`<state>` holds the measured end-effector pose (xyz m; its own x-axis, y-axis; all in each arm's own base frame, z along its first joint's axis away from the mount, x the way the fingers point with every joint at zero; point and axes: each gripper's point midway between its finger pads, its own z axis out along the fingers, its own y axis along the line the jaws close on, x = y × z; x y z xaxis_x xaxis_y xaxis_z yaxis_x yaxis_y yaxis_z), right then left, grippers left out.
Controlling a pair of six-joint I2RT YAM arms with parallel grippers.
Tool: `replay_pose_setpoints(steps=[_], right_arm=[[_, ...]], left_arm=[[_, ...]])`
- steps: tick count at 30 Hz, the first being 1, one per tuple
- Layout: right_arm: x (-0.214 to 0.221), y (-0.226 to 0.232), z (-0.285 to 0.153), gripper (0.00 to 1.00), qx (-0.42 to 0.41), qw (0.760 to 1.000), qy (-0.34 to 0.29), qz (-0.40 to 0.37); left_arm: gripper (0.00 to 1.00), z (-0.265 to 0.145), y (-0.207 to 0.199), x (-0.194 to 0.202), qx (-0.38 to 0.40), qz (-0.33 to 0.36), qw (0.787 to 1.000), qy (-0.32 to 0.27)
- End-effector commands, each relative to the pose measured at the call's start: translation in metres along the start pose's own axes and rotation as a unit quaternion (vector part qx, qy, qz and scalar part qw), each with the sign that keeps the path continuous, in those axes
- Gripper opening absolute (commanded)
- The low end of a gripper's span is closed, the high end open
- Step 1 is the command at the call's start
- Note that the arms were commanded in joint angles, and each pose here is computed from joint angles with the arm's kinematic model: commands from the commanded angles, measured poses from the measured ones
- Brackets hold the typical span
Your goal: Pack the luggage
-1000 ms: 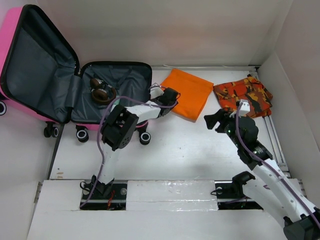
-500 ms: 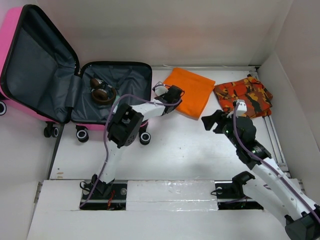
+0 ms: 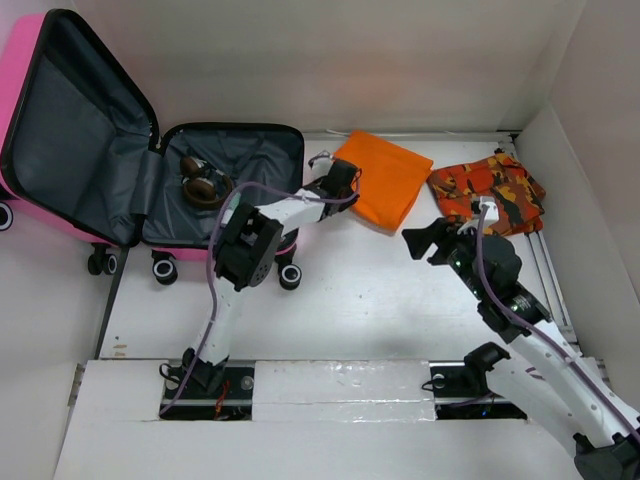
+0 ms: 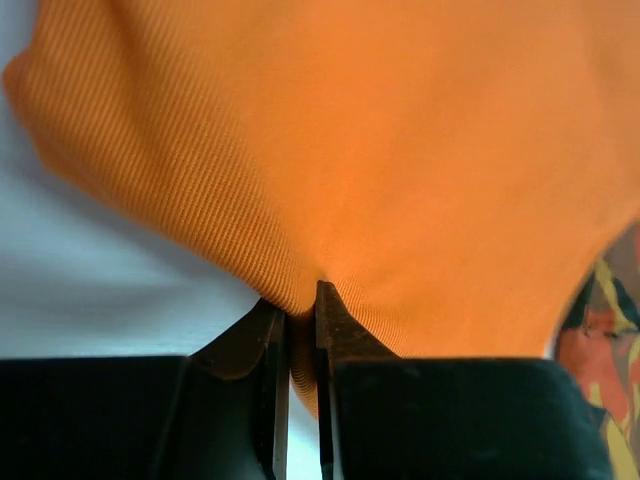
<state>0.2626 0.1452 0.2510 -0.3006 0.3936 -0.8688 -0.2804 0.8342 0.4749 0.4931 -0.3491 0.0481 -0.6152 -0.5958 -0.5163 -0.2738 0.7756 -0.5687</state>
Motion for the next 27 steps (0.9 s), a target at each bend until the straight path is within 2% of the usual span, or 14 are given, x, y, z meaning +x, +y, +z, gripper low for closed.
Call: replay_pose_setpoints(steps=[1,3,7,8,13,15,17,19,20,22,23,27], right_arm=[[-0.032,0.020,-0.003,0.78,-0.026,0.999,-0.040,-0.004],[-0.031,0.022,-0.002,0.78,-0.030,0.999,-0.038,-0.005],[-0.033,0.029,0.002,0.78,-0.044,0.998,-0.036,-0.010],[-0.034,0.030,0.004,0.78,-0.044,0.998,-0.035,-0.010],[-0.034,0.039,0.007,0.78,-0.065,0.997,-0.034,-0.010],[-0.033,0.040,0.007,0.78,-0.070,0.997,-0.031,-0.011],[-0.030,0.039,0.008,0.78,-0.069,0.997,-0.029,-0.011],[-0.028,0.037,0.007,0.78,-0.069,0.997,-0.029,-0.011],[-0.028,0.037,0.007,0.78,-0.069,0.997,-0.029,-0.011],[-0.026,0.034,0.006,0.78,-0.064,0.997,-0.031,-0.010],[-0.022,0.032,0.006,0.78,-0.062,0.998,-0.027,-0.011],[-0.018,0.028,0.010,0.78,-0.054,0.998,-0.024,-0.011]], left_arm=[[0.00,-0.044,-0.070,-0.071,0.096,0.107,0.989,-0.028],[0.00,-0.069,-0.091,-0.107,0.110,0.167,0.979,-0.037],[0.00,-0.113,-0.092,-0.164,0.149,0.203,0.967,-0.026],[0.00,-0.119,-0.081,-0.188,0.144,0.201,0.968,-0.038],[0.00,-0.147,-0.039,-0.245,0.100,0.229,0.966,-0.067],[0.00,-0.150,0.005,-0.271,0.050,0.222,0.970,-0.083],[0.00,-0.150,0.037,-0.285,0.032,0.205,0.974,-0.087],[0.00,-0.156,0.079,-0.316,0.006,0.172,0.979,-0.112],[0.00,-0.145,0.110,-0.311,-0.023,0.155,0.983,-0.098],[0.00,-0.150,0.162,-0.335,-0.083,0.128,0.981,-0.123],[0.00,-0.148,0.185,-0.334,-0.105,0.112,0.981,-0.118],[0.00,-0.156,0.240,-0.351,-0.147,0.075,0.977,-0.133]])
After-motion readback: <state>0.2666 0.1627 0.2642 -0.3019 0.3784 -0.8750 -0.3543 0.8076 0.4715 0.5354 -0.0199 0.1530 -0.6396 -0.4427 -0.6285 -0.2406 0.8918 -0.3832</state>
